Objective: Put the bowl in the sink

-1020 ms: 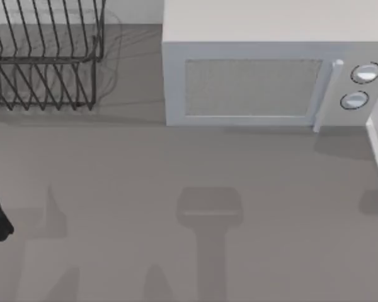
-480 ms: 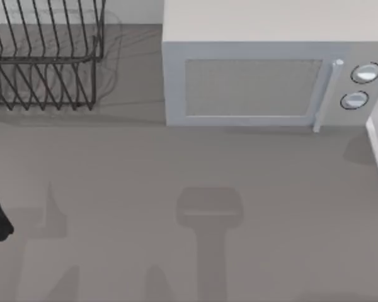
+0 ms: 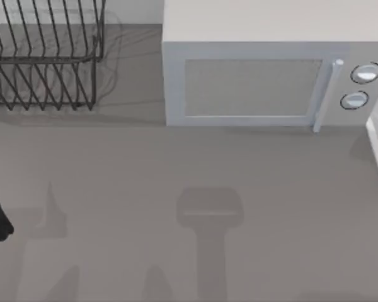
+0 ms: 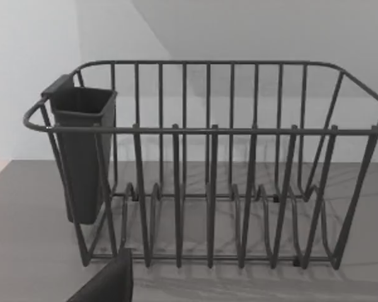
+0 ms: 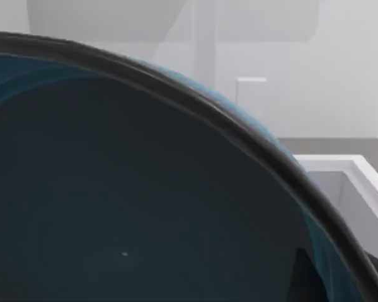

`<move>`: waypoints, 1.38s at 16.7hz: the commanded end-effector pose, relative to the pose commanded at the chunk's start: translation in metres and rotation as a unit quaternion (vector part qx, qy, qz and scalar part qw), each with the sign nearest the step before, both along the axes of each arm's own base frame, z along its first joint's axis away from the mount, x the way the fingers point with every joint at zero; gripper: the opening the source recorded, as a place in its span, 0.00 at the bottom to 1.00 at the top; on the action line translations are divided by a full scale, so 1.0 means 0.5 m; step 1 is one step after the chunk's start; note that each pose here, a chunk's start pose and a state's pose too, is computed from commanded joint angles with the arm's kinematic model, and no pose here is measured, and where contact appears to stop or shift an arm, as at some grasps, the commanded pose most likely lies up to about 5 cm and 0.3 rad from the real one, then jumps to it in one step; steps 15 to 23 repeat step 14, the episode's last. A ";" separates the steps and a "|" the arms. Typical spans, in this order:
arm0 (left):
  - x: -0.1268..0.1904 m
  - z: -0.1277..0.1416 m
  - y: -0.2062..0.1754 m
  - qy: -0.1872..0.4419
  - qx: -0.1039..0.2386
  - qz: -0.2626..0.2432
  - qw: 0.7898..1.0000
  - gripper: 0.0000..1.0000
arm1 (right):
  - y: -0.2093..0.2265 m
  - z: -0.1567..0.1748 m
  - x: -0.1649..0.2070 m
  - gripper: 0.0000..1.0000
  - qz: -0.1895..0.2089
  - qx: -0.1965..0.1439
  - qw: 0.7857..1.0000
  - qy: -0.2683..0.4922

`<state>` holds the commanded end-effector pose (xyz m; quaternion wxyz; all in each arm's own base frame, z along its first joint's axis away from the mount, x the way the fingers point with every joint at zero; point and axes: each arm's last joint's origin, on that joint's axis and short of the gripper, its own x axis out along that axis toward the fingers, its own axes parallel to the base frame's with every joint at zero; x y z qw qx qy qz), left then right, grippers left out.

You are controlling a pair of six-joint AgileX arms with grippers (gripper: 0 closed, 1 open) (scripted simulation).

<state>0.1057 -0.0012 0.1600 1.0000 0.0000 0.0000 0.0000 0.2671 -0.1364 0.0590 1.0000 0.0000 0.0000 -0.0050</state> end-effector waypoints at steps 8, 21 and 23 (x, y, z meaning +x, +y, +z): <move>0.000 0.000 0.000 0.000 0.000 0.000 1.000 1.00 | 0.000 0.000 0.000 0.98 0.000 0.000 1.000 0.000; 0.000 0.000 0.000 0.000 0.000 0.000 1.000 1.00 | 0.000 0.000 0.000 1.00 0.000 0.000 1.000 0.000; 0.000 0.000 0.000 0.000 0.000 0.000 1.000 1.00 | 0.000 0.000 0.000 1.00 0.000 0.000 1.000 0.000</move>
